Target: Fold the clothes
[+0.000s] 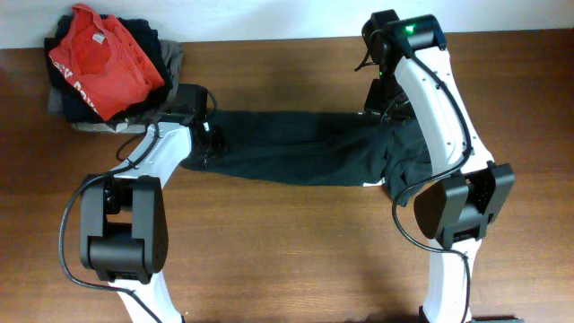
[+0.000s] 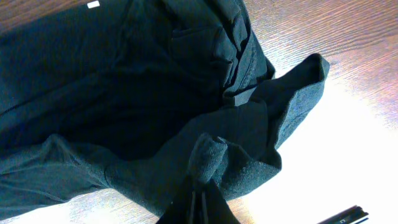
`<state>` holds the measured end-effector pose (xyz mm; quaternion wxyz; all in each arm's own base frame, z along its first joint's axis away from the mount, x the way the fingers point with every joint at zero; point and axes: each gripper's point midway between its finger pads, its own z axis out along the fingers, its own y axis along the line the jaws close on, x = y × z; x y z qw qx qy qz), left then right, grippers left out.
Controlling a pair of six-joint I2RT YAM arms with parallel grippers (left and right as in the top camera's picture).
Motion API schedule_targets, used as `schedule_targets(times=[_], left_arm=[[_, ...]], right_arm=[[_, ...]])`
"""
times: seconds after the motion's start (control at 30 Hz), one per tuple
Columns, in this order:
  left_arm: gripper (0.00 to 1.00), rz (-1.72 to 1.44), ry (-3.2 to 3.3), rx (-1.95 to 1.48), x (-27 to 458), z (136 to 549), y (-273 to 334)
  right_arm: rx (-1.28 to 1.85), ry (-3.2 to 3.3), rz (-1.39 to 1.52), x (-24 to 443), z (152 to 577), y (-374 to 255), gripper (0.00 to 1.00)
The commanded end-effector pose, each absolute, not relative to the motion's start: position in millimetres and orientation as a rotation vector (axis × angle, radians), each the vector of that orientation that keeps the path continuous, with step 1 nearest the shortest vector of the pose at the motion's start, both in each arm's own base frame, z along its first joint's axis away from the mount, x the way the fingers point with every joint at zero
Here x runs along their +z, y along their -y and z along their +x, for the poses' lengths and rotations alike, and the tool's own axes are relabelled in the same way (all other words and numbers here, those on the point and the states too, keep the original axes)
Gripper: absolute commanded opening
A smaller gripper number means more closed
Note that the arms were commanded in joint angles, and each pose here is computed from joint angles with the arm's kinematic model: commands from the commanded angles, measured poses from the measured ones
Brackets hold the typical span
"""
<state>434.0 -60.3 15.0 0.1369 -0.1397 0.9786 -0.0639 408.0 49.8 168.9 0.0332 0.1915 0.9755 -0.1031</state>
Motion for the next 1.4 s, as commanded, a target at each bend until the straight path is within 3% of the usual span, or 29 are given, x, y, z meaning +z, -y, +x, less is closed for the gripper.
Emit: schedule_targets(times=[0.0, 0.23, 0.47, 0.77, 1.17, 1.37], left_arm=[[0.48, -0.404, -2.815, -0.206, 22, 441, 62], [0.18, -0.41, -2.813, -0.168, 33, 442, 57], [0.01, -0.419, -2.781, -0.093, 52, 444, 47], [0.01, -0.425, -2.802, -0.064, 62, 432, 44], [0.01, -0.436, -2.579, 0.021, 175, 410, 21], [0.02, -0.438, -2.608, 0.032, 189, 384, 18]], right_arm=[[-0.303, -2.97, 0.6, 182, 406, -48, 0.04], [-0.304, -2.97, 0.601, 182, 406, -47, 0.04], [-0.305, -2.967, 0.606, 182, 406, -47, 0.04], [-0.284, -2.937, 0.599, 196, 403, -46, 0.04], [-0.14, -2.84, 0.469, 256, 381, -54, 0.04], [-0.17, -2.879, 0.421, 253, 360, -59, 0.04]])
